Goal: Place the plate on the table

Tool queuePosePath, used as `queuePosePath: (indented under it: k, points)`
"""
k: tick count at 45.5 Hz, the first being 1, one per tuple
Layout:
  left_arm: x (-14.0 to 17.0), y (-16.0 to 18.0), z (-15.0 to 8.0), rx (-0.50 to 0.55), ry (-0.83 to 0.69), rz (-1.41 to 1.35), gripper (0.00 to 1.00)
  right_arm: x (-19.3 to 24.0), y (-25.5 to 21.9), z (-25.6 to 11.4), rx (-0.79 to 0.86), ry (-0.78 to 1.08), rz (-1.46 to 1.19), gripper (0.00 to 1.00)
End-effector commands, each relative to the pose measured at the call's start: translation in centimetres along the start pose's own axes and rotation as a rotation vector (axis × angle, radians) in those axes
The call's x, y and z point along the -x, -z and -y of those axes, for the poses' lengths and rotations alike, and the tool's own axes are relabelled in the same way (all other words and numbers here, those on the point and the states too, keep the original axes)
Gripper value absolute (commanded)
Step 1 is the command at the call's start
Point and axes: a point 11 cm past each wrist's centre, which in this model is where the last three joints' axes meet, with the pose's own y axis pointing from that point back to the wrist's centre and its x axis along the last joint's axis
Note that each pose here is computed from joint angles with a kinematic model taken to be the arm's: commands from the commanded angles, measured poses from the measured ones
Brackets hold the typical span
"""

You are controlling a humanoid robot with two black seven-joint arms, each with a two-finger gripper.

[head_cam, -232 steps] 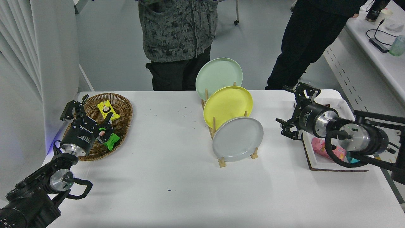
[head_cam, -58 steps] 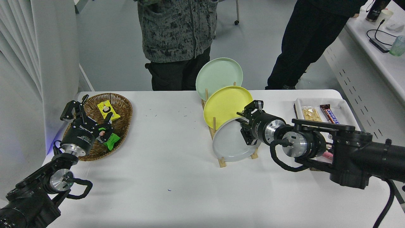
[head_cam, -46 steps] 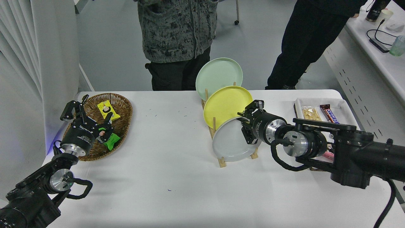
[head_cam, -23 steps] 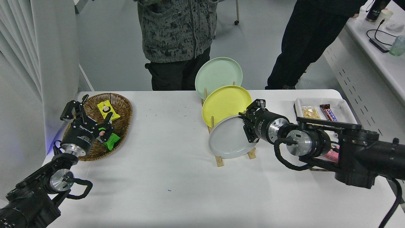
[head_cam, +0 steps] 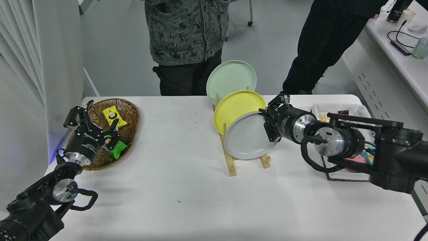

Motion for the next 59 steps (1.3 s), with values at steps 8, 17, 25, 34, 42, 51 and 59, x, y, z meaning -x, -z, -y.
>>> queuePosePath:
  k: [8,17,25,34,42,51,59]
  points:
    - [0.0,0.0,0.0,0.002,0.000,-0.001,0.98,-0.8,4.9,-1.6,-0.032,-0.008,0.050,0.00]
    - [0.0,0.0,0.0,0.000,0.000,0.000,0.98,-0.1,6.9,-2.1,-0.053,-0.001,0.036,0.00]
    - [0.0,0.0,0.0,0.000,0.000,0.000,0.98,-0.6,8.2,-2.1,-0.067,-0.011,0.035,0.00]
    - [0.0,0.0,0.0,0.000,0.000,0.000,0.98,-2.7,10.0,-3.0,-0.051,-0.046,0.039,0.00]
    - [0.0,0.0,0.0,0.000,0.000,0.000,0.98,-5.2,9.2,-3.9,0.043,-0.071,0.158,0.00]
    - [0.0,0.0,0.0,0.000,0.000,0.000,0.98,-7.2,4.6,-4.0,0.184,-0.134,0.275,0.00]
    - [0.0,0.0,0.0,0.000,0.000,0.000,0.98,-8.5,-0.7,-4.4,0.310,-0.165,0.393,0.00]
